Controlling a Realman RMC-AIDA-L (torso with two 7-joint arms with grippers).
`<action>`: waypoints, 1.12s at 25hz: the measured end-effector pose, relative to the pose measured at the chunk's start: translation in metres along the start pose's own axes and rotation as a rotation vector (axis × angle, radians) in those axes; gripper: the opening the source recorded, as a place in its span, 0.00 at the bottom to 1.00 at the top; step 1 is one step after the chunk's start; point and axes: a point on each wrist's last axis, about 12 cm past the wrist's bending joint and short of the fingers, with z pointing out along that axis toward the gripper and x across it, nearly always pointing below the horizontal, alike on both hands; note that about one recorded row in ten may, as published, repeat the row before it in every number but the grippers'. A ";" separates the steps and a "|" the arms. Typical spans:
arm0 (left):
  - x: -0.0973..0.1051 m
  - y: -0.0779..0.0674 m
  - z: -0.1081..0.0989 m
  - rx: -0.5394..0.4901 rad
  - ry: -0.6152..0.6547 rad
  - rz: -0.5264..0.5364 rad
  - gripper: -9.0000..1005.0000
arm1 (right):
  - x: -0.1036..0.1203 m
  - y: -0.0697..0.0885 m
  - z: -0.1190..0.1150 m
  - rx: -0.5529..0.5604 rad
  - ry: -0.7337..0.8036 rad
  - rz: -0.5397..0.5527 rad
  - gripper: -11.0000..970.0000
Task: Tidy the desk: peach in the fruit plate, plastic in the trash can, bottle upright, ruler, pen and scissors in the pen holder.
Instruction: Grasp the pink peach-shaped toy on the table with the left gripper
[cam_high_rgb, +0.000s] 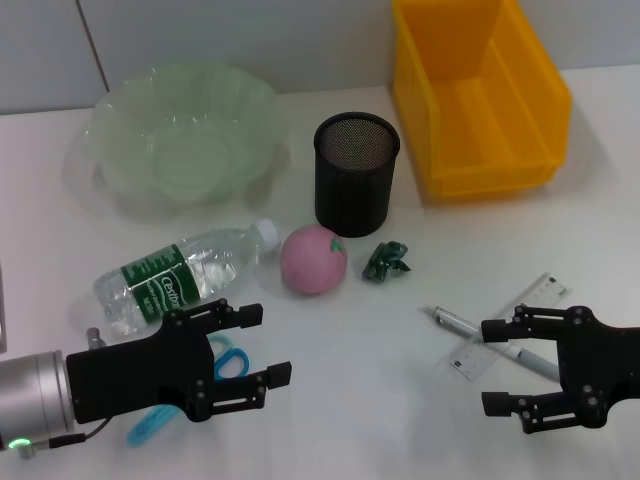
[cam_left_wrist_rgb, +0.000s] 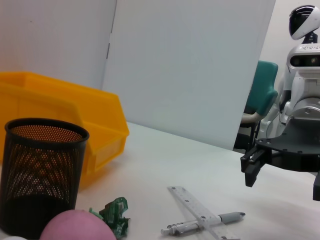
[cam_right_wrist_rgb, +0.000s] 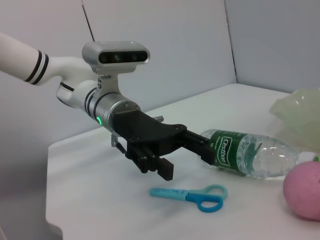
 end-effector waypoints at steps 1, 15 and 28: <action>0.000 0.000 0.000 0.000 0.000 0.001 0.80 | 0.000 0.000 0.000 0.000 0.000 0.000 0.86; -0.025 0.017 0.019 -0.006 -0.032 0.138 0.80 | 0.001 0.000 0.000 0.001 -0.002 0.003 0.86; -0.056 0.049 0.073 -0.050 0.092 0.405 0.80 | 0.011 0.008 -0.010 0.039 -0.016 0.040 0.86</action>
